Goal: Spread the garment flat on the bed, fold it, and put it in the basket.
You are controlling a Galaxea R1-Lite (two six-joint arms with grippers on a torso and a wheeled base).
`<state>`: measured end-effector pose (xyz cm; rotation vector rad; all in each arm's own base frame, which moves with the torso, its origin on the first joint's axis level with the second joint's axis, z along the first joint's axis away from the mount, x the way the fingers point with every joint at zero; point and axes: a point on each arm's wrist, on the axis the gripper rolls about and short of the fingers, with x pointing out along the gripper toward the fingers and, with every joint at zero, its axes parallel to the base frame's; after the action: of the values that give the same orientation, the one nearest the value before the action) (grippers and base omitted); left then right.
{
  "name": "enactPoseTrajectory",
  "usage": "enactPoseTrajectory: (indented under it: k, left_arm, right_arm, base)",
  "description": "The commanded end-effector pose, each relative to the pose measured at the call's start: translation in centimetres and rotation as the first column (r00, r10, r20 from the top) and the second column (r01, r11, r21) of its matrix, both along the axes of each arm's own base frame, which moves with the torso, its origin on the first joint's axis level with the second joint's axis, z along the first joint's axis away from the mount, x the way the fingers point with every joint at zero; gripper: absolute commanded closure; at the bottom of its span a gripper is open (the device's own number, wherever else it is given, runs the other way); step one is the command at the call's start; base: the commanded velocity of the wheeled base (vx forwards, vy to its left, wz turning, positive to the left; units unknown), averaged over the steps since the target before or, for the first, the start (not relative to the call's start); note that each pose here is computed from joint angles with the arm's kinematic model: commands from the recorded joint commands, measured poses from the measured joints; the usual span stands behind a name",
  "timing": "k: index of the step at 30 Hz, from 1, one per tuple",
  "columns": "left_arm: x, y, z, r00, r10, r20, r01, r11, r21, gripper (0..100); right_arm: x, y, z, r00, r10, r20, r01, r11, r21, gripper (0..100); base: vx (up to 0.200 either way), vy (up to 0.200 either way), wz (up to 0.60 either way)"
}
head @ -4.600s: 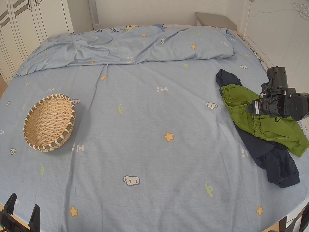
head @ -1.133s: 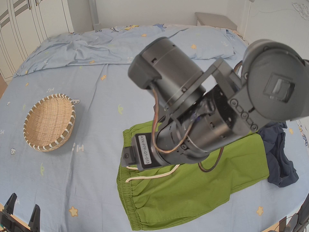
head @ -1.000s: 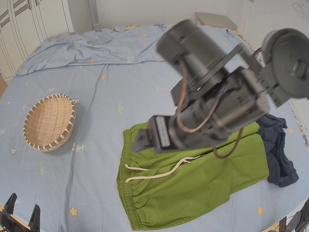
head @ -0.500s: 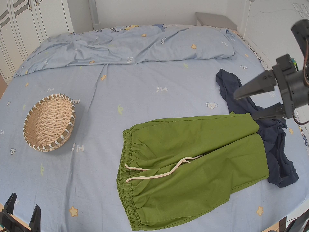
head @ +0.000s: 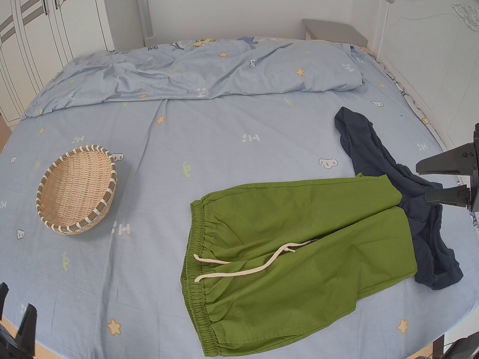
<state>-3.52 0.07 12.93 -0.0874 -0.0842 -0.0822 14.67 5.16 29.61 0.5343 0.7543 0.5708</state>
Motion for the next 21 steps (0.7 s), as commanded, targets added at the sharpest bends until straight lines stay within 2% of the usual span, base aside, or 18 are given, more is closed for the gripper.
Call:
enactPoseTrajectory:
  k: [1, 2, 3, 4, 5, 6, 7, 8, 9, 10, 12, 14, 15, 16, 17, 19, 21]
  left_arm:
    - [3.1, -0.9, 9.8, 0.765, -0.560, -0.319, 0.458, 0.821, -0.342, 0]
    - [4.1, -1.3, 9.2, 0.683, -0.631, -0.369, 0.493, 0.770, -0.404, 0]
    - [5.0, -1.7, 8.8, 0.621, -0.679, -0.392, 0.514, 0.730, -0.451, 0]
    - [6.0, -2.2, 8.3, 0.545, -0.734, -0.406, 0.532, 0.677, -0.508, 0]
    - [6.0, -2.2, 8.3, 0.545, -0.734, -0.406, 0.532, 0.677, -0.508, 0]
    - [7.0, -2.7, 7.7, 0.485, -0.771, -0.412, 0.546, 0.635, -0.546, 0]
    - [8.7, -3.5, 6.4, 0.395, -0.812, -0.430, 0.556, 0.584, -0.592, 0]
    - [9.8, -4.1, 5.5, 0.351, -0.829, -0.436, 0.563, 0.559, -0.609, 0]
    - [10.7, -4.5, 4.7, 0.319, -0.838, -0.443, 0.560, 0.544, -0.625, 0]
    - [11.7, -5.0, 3.5, 0.290, -0.840, -0.459, 0.551, 0.539, -0.637, 0]
    - [13.6, -5.8, 1.1, 0.253, -0.832, -0.494, 0.522, 0.547, -0.654, 0]
    - [15.0, -6.4, -0.7, 0.225, -0.827, -0.515, 0.510, 0.551, -0.661, 0]
    - [15.0, -6.4, -0.7, 0.225, -0.827, -0.515, 0.510, 0.551, -0.661, 0]
    - [16.1, -7.2, -2.2, 0.188, -0.821, -0.539, 0.494, 0.554, -0.670, 0]
    - [16.3, -7.3, -2.4, 0.182, -0.820, -0.543, 0.491, 0.554, -0.672, 0]
    - [17.3, -8.2, -3.8, 0.124, -0.808, -0.576, 0.461, 0.561, -0.688, 0]
    - [17.5, -8.6, -4.6, 0.084, -0.798, -0.597, 0.443, 0.567, -0.695, 0]
  right_arm:
    - [-1.0, -0.4, -1.8, 0.995, -0.003, 0.095, 0.000, 1.000, 0.025, 0]
    - [-0.9, -0.5, -2.0, 0.995, -0.012, 0.099, 0.009, 1.000, 0.027, 0]
    - [-0.7, -0.5, -2.2, 0.995, -0.019, 0.101, 0.016, 1.000, 0.022, 0]
    - [-0.5, -0.5, -2.4, 0.994, -0.022, 0.108, 0.020, 1.000, 0.018, 0]
    - [-0.5, -0.5, -2.4, 0.994, -0.022, 0.108, 0.020, 1.000, 0.018, 0]
    - [-0.2, -0.4, -2.3, 0.992, -0.032, 0.126, 0.030, 0.999, 0.019, 0]
    - [0.1, -0.3, -2.3, 0.989, -0.033, 0.143, 0.030, 0.999, 0.020, 0]
    - [0.5, -0.1, -2.4, 0.988, -0.030, 0.151, 0.027, 0.999, 0.022, 0]
    - [0.9, 0.0, -2.7, 0.989, -0.024, 0.146, 0.021, 1.000, 0.022, 0]
    - [1.1, 0.3, -2.9, 0.988, -0.013, 0.152, 0.010, 1.000, 0.020, 0]
    - [1.0, 0.5, -3.4, 0.986, 0.011, 0.165, -0.015, 1.000, 0.024, 0]
    - [0.8, 1.0, -3.9, 0.985, 0.044, 0.169, -0.048, 0.999, 0.024, 0]
    - [0.8, 1.0, -3.9, 0.985, 0.044, 0.169, -0.048, 0.999, 0.024, 0]
    - [0.6, 1.5, -4.5, 0.982, 0.071, 0.178, -0.075, 0.997, 0.016, 0]
    - [0.6, 1.5, -4.6, 0.981, 0.073, 0.182, -0.077, 0.997, 0.013, 0]
    - [0.5, 1.2, -5.0, 0.974, 0.076, 0.211, -0.074, 0.997, -0.015, 0]
    - [0.6, 1.0, -5.1, 0.973, 0.068, 0.220, -0.063, 0.998, -0.031, 0]
  base:
    - [0.000, 0.000, 0.00]
    - [0.000, 0.000, 0.00]
    - [0.000, 0.000, 0.00]
    - [0.000, 0.000, 0.00]
    - [0.000, 0.000, 0.00]
    - [0.000, 0.000, 0.00]
    - [0.000, 0.000, 0.00]
    - [0.000, 0.000, 0.00]
    - [0.000, 0.000, 0.00]
    - [0.000, 0.000, 0.00]
    - [0.000, 0.000, 0.00]
    - [0.000, 0.000, 0.00]
    - [0.000, 0.000, 0.00]
    - [0.000, 0.000, 0.00]
    - [0.000, 0.000, 0.00]
    - [0.000, 0.000, 0.00]
    - [0.000, 0.000, 0.00]
